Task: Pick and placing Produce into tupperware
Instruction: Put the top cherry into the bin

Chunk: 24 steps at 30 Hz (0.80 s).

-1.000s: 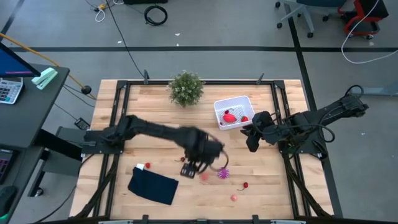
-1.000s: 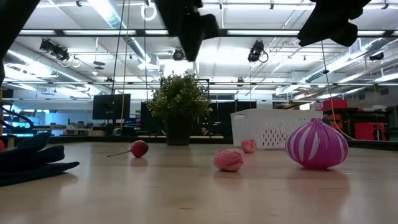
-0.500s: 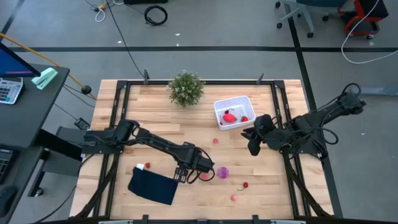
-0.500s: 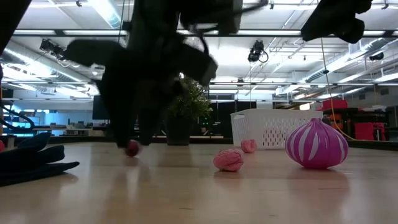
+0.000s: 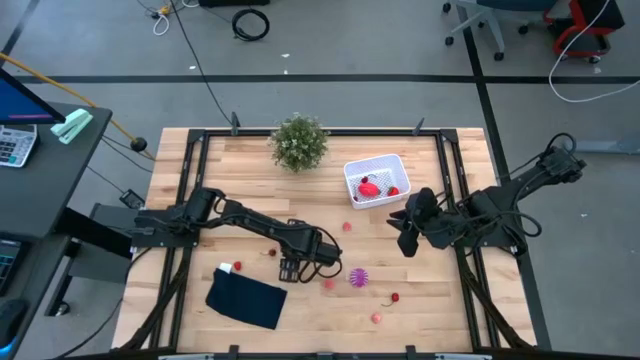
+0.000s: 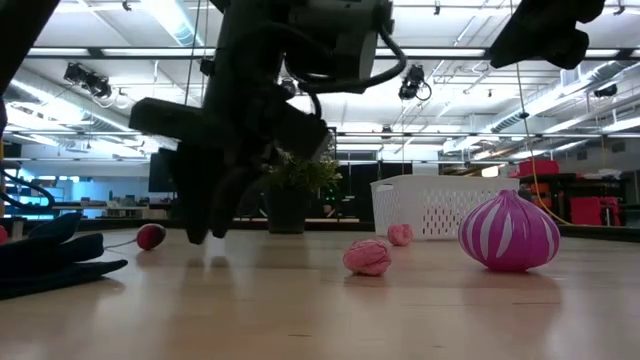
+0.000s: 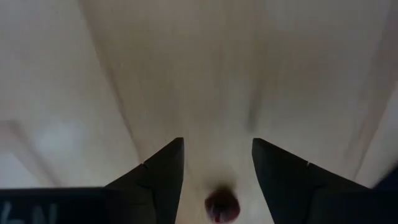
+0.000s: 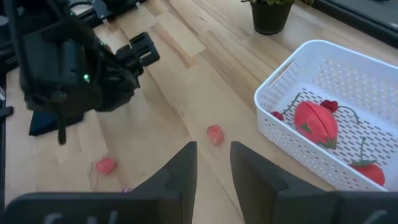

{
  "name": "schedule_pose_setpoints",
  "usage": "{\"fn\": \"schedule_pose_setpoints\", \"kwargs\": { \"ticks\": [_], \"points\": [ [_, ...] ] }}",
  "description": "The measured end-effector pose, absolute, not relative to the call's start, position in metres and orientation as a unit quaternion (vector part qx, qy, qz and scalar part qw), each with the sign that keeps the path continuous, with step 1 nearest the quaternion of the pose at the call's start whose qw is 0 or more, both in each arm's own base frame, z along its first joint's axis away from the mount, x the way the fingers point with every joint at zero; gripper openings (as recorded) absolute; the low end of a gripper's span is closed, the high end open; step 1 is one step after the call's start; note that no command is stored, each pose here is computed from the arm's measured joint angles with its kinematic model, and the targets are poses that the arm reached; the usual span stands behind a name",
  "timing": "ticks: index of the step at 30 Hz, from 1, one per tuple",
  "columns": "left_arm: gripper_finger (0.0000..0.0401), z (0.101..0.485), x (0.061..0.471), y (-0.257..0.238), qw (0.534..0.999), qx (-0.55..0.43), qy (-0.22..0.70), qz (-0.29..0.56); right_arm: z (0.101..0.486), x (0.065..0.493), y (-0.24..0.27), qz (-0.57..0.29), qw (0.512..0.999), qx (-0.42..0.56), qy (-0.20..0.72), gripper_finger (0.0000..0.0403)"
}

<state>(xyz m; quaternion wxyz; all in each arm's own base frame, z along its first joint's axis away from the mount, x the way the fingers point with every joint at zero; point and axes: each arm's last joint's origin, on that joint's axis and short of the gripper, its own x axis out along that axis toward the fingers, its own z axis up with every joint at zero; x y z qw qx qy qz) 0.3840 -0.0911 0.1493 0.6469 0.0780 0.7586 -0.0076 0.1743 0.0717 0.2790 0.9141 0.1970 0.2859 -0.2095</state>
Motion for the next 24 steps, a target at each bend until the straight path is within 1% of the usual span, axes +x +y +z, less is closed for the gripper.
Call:
{"fn": "schedule_pose_setpoints", "kwargs": {
  "ticks": [5, 11, 16, 21, 24],
  "points": [
    [0.0197, 0.151, 0.375, -0.087, 0.610, 0.070, 0.789, 0.016, 0.279, 0.174, 0.072, -0.206, 0.916, 0.186, 0.289, 0.0104],
    [0.0194, 0.153, 0.369, -0.086, 0.586, 0.066, 0.807, 0.033, 0.279, 0.174, 0.072, -0.205, 0.917, 0.185, 0.289, 0.0104],
    [0.0190, 0.154, 0.368, -0.089, 0.586, 0.060, 0.807, 0.044, 0.279, 0.174, 0.072, -0.203, 0.917, 0.185, 0.291, 0.0104],
    [0.0197, 0.152, 0.368, -0.091, 0.593, 0.062, 0.800, 0.066, 0.279, 0.174, 0.072, -0.190, 0.918, 0.175, 0.300, 0.0104],
    [0.0202, 0.146, 0.362, -0.093, 0.581, 0.063, 0.808, 0.076, 0.279, 0.174, 0.073, -0.184, 0.918, 0.176, 0.304, 0.0104]
  ]
}}
